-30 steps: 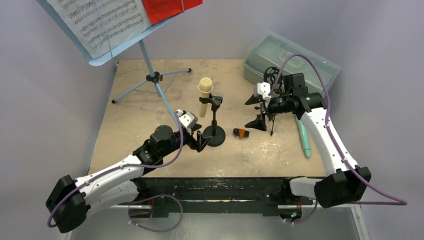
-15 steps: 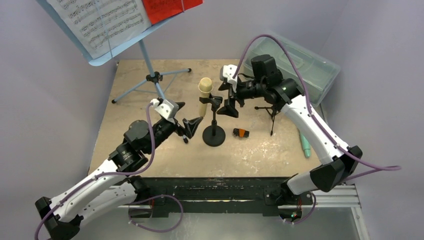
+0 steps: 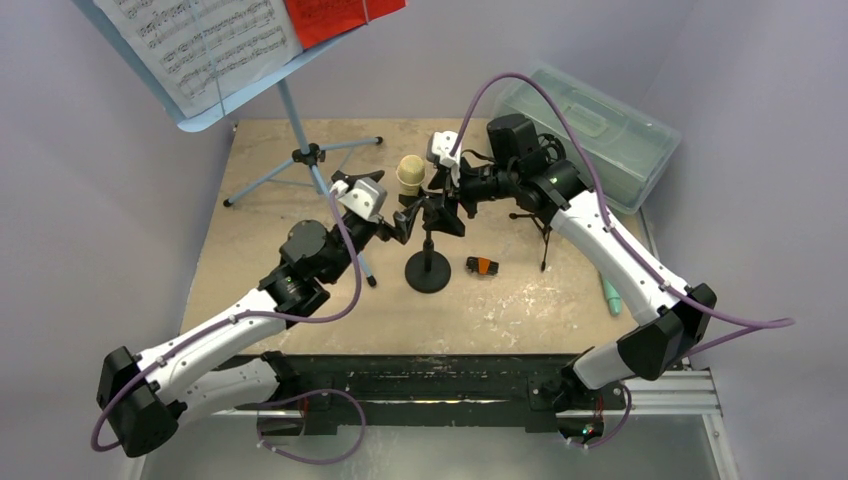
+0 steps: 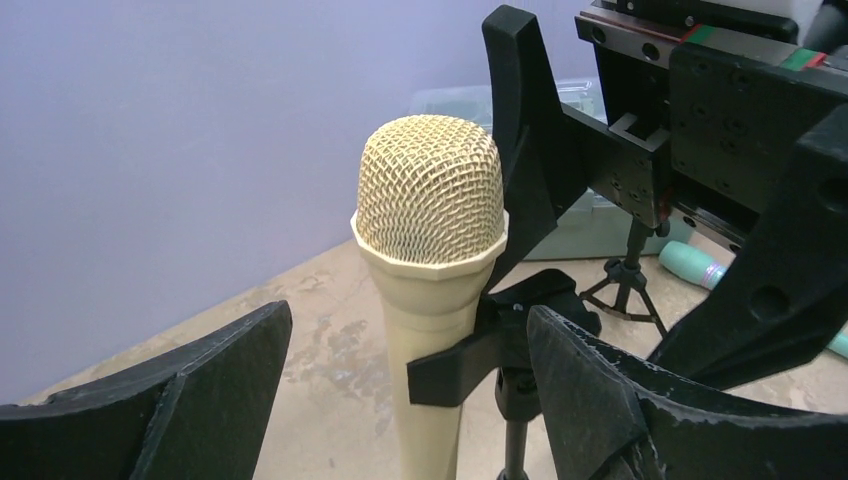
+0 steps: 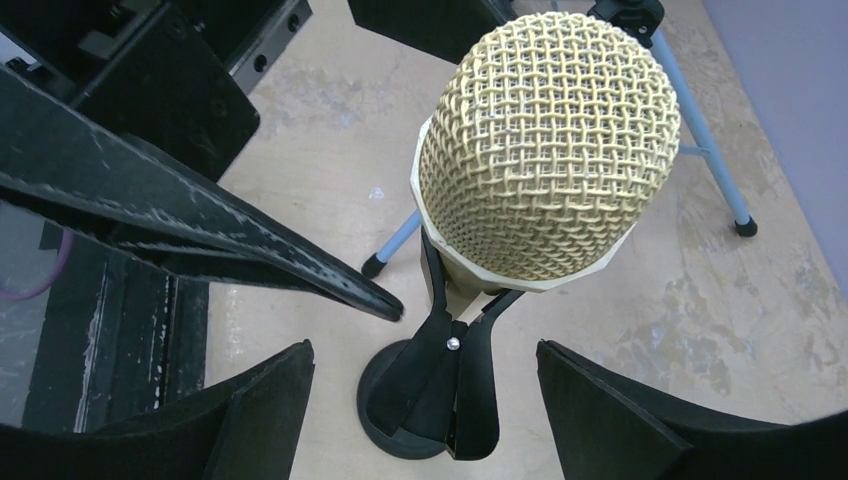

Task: Pack up the instrument practice props
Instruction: Remove the microphone from the microphone stand.

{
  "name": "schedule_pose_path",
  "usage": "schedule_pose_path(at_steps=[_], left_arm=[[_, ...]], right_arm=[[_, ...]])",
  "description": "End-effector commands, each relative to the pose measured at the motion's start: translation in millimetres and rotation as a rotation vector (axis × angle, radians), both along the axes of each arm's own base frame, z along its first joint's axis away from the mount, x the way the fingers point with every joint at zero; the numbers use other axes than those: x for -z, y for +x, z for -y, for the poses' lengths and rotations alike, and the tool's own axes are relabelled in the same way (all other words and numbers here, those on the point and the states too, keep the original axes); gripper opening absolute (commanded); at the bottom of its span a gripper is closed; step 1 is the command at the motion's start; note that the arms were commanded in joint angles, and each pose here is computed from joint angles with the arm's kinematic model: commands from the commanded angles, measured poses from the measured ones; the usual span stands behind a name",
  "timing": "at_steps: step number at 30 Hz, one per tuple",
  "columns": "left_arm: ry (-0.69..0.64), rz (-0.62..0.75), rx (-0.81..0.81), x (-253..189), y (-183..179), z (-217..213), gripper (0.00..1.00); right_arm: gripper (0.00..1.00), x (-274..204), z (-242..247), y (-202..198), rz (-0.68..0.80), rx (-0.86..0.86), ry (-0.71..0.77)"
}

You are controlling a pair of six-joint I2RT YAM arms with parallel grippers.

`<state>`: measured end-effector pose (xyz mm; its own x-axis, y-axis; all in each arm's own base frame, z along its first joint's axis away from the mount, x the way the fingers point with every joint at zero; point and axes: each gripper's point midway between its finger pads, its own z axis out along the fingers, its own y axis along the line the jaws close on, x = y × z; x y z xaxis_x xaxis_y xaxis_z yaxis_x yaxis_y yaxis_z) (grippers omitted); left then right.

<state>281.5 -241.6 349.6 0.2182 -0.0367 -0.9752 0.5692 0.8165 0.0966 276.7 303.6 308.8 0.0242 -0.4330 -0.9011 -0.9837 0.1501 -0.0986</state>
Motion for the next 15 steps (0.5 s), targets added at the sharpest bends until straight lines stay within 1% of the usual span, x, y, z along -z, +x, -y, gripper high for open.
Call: schedule_pose_path(at_steps=[1,4,7,10,15], left_arm=[[-0.09,0.144,-0.031,-40,8,1,0.87],[-0.088,0.15,-0.036,-39,14,5,0.84],[-0.074,0.135,-0.035,-34,19,10,0.77],[-0.066,0.127,-0.029,-29,21,13,0.68],[-0.075,0.123,-0.001,-28,22,20,0.49]], right_arm=[[0.84,-13,-1,-1,0.029,0.018,0.035],[0.82,-11,0,0,0.029,0.023,0.035],[0.81,-11,0,1,0.032,0.029,0.033],[0.78,-11,0,3,0.035,0.036,0.034],[0.7,-12,-1,5,0.032,0.041,0.039]])
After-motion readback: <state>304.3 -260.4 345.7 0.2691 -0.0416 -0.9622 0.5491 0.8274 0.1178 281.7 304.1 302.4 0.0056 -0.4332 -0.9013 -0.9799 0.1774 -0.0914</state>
